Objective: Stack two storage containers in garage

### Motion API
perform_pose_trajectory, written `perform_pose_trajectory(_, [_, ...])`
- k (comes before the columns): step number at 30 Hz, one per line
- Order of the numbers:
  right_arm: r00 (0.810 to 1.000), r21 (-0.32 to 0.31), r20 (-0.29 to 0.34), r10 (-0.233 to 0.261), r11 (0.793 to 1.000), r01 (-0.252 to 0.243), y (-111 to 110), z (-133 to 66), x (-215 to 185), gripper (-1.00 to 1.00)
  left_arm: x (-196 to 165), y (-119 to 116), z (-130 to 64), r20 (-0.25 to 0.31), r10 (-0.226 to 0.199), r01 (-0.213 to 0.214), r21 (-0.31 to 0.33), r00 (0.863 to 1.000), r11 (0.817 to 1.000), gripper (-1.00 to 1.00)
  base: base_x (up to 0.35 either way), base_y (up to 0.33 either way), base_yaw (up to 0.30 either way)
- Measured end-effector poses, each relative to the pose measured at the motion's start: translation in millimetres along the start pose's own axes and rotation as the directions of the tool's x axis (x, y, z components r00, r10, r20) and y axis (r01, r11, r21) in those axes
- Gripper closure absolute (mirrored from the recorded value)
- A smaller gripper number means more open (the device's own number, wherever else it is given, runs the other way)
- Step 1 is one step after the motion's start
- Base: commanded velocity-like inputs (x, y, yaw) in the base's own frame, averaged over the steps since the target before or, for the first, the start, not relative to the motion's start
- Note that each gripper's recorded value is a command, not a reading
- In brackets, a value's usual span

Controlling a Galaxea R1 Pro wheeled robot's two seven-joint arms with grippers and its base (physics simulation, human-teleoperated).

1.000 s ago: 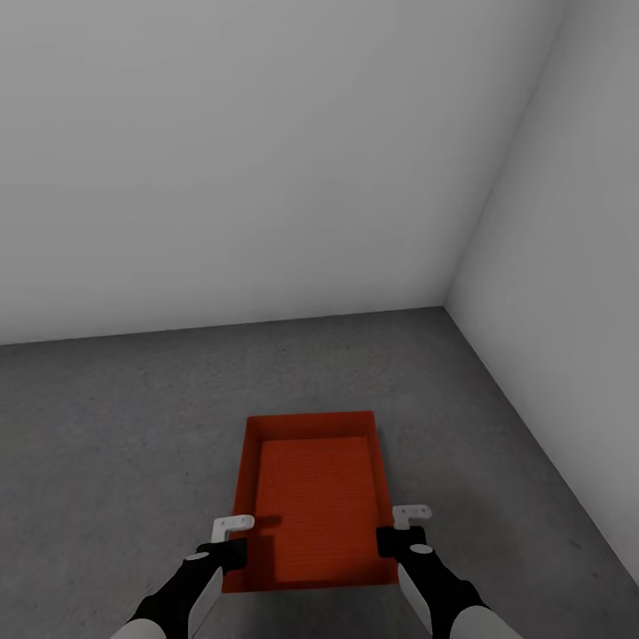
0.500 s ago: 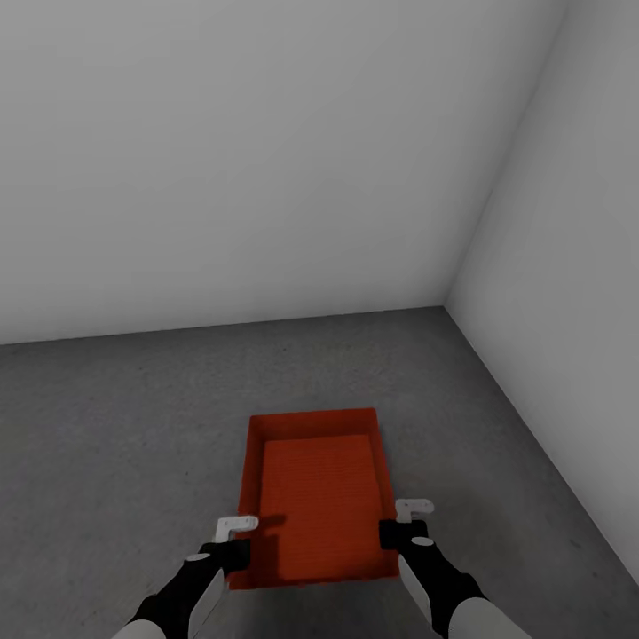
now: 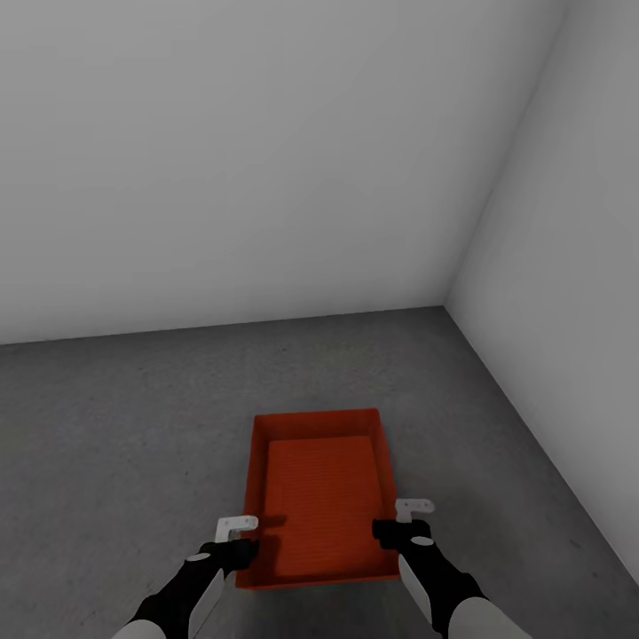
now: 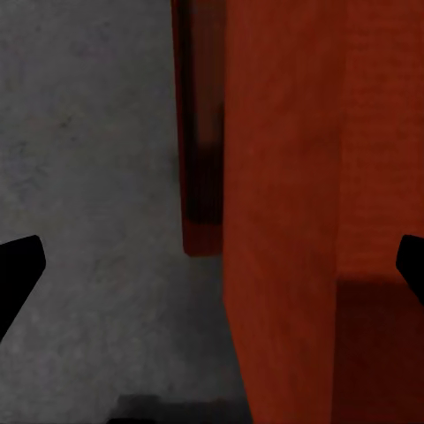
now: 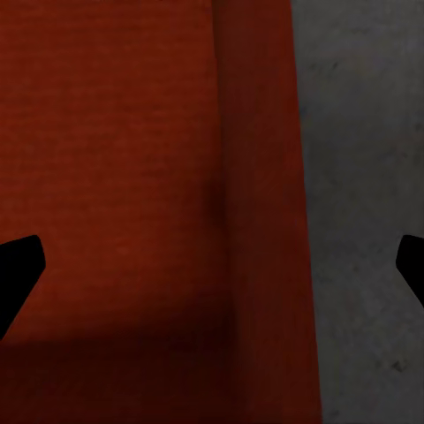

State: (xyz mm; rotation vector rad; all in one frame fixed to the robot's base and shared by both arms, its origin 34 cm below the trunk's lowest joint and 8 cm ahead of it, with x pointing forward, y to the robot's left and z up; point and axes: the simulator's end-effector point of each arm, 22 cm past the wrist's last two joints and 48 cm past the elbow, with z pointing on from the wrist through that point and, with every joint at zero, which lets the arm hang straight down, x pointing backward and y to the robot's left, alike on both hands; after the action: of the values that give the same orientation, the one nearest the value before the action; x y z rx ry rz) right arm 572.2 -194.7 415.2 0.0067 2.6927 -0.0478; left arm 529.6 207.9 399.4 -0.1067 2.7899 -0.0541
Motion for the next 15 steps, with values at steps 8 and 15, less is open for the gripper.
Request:
perform_pose_trajectory(8, [1.000,0.000,0.000,0.000,1.000,0.000,0.0,0.0,0.0,-1.00,0.0,0.0,0.0,-0.001,0.000,0.000,0.000,1.000,1.000,-1.00,0.000,0.000,0.000])
perform_pose_trajectory(15, [1.000,0.000,0.000,0.000,1.000,0.000,-0.1,0.0,-0.1,-1.00,0.8,0.0,0.0,-0.005,0.000,0.000,0.000,1.000,1.000,-1.00,0.000,0.000,0.000])
